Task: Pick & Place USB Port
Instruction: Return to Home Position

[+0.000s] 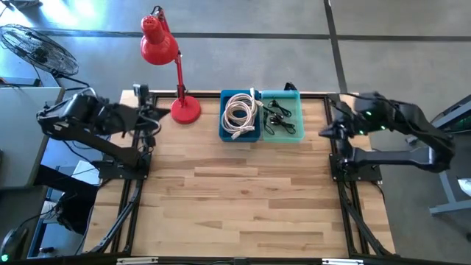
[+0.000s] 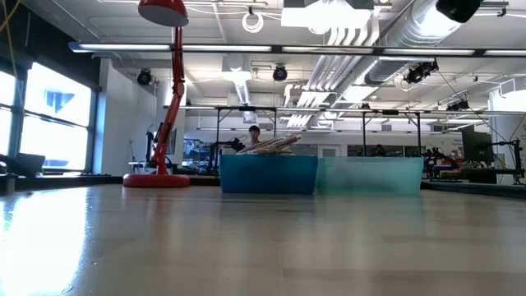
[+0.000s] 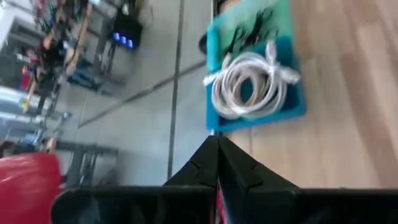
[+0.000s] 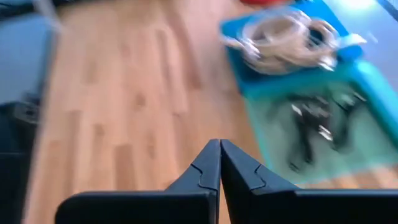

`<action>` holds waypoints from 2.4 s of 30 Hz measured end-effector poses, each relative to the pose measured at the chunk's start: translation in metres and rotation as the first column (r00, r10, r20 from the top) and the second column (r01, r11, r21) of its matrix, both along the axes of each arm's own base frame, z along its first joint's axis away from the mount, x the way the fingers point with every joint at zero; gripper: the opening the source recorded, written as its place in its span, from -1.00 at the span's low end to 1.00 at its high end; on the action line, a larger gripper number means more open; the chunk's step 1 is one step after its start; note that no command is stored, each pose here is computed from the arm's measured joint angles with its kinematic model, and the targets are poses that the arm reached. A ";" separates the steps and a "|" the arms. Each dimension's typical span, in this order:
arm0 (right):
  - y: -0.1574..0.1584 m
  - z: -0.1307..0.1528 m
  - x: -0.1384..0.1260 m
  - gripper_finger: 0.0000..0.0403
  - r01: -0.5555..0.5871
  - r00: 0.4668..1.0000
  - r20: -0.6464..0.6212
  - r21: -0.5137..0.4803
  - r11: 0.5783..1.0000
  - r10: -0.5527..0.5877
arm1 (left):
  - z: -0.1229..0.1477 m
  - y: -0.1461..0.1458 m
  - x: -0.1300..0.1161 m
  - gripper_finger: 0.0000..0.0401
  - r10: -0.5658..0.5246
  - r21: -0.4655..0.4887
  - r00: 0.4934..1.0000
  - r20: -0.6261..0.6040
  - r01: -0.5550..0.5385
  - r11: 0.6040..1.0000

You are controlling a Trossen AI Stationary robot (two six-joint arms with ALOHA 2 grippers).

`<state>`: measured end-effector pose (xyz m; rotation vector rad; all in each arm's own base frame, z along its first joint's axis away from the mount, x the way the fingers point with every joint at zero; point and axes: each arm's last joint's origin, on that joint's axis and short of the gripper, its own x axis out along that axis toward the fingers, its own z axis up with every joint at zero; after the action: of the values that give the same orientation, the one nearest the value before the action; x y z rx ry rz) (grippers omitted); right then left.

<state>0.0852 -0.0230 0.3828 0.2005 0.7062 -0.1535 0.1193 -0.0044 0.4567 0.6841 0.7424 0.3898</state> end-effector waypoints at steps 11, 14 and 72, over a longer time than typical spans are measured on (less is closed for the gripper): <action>0.026 -0.054 -0.060 -1.00 -0.167 0.906 0.380 -0.082 0.983 0.185 | -0.080 -0.011 -0.003 -1.00 -0.135 -0.007 0.972 0.190 0.139 0.990; 0.027 -0.074 -0.063 -1.00 -0.179 0.879 0.429 -0.103 0.978 0.206 | -0.098 -0.011 -0.003 -1.00 -0.157 -0.023 0.963 0.219 0.166 0.986; -0.003 -0.214 0.011 -1.00 0.049 0.821 0.561 -0.249 0.967 0.103 | -0.298 -0.017 0.006 -1.00 -0.214 -0.129 0.854 0.475 0.308 0.943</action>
<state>0.0957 -0.0258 0.1691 -0.0159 0.0803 -0.1443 0.1250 -0.0218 0.1582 0.4661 0.2273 0.2053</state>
